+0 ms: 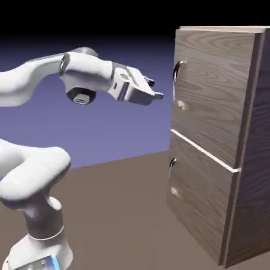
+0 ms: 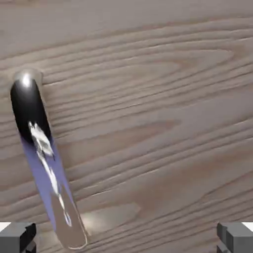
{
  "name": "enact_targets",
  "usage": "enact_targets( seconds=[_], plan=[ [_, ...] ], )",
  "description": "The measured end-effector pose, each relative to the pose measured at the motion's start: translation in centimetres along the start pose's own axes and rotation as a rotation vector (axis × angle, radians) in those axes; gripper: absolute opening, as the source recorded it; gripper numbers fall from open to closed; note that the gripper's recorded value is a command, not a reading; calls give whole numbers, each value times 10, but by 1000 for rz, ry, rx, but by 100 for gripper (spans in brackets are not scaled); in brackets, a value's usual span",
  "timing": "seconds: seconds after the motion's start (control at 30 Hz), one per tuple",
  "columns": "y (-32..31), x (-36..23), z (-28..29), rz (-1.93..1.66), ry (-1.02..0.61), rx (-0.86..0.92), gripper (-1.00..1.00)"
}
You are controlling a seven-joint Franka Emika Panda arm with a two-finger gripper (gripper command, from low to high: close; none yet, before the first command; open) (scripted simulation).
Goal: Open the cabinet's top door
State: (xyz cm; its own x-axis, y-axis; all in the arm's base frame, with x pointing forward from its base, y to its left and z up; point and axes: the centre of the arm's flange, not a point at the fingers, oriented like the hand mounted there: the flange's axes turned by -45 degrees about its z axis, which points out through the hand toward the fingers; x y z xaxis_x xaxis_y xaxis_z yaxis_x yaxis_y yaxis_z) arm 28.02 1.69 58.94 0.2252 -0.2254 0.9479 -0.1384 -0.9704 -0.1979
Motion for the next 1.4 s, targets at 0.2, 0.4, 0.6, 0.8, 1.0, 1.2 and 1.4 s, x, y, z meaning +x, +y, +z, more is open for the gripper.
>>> enact_targets(
  seconds=[0.2,0.4,0.6,0.8,1.0,1.2,1.4],
  plan=[
    [-18,-10,9,-57,100,25,0],
    [-30,-23,31,-142,194,48,0],
    [-35,-27,70,-210,250,59,0],
    [-31,-22,88,-213,245,93,-100],
    [3,-27,44,-234,226,265,-100],
    [34,-28,15,-249,211,394,-100],
    [58,-28,-4,-260,199,488,-100]
  ],
)
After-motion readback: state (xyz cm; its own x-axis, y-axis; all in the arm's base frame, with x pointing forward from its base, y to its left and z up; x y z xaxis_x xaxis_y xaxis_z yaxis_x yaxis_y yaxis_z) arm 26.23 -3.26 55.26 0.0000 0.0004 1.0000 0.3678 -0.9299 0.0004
